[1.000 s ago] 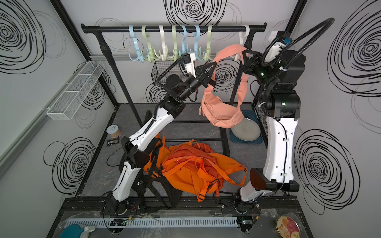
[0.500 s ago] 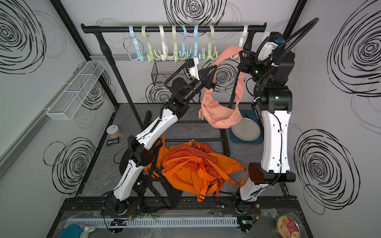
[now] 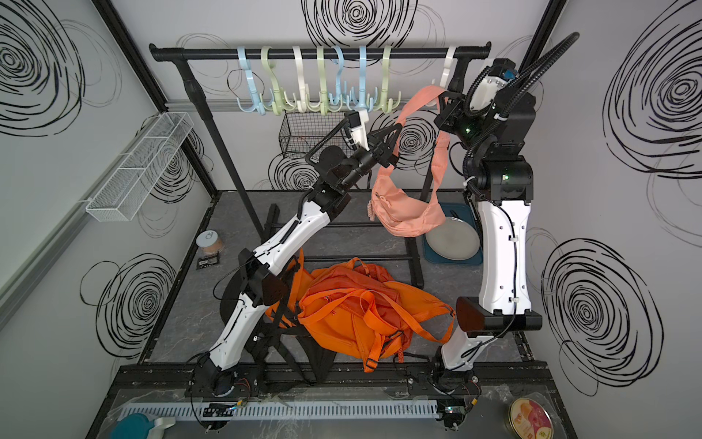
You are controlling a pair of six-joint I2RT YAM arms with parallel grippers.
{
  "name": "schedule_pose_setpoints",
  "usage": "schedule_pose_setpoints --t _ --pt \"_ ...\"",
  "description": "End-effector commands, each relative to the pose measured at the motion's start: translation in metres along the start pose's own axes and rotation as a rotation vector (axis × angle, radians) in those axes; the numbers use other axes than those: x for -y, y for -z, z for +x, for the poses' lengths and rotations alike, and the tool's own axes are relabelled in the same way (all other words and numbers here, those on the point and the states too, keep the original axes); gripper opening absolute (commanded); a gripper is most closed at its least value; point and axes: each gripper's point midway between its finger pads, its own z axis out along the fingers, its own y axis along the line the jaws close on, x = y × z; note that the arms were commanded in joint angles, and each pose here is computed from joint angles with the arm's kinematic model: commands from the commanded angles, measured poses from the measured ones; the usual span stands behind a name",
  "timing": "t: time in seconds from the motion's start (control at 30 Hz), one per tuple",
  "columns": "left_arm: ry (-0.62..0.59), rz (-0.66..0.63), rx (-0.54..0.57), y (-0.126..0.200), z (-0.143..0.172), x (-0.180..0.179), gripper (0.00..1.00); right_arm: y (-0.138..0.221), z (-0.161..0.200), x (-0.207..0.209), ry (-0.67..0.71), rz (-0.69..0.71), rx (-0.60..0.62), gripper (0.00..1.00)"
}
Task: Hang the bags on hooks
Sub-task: Hang the bag on the hook.
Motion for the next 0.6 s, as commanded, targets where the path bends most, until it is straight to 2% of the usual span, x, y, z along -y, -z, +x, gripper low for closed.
schedule_pose_setpoints --t 0.0,0.1,0.2,0.3,0.4,0.57 --pt "-0.018 0.052 -0.005 0.004 -0.01 -0.001 0.0 0.024 -0.058 -0.022 0.048 -0.022 0.205 0.0" --pt "0.015 0.074 -0.025 0.006 -0.006 -0.003 0.0 0.022 -0.059 -0.018 0.044 -0.007 0.209 0.0" --pt "0.12 0.052 0.042 0.012 -0.023 -0.026 0.0 0.021 -0.062 -0.03 0.039 -0.067 0.225 0.0" --pt "0.176 0.069 0.111 0.017 -0.046 -0.032 0.0 0.016 -0.06 -0.042 0.053 -0.107 0.233 0.0" --pt "0.123 0.045 0.091 0.014 -0.044 -0.025 0.0 0.012 -0.059 -0.038 0.054 -0.08 0.237 0.0" --pt "0.09 -0.001 0.021 0.009 -0.016 -0.028 0.0 0.007 -0.053 -0.014 0.084 0.041 0.23 0.0"
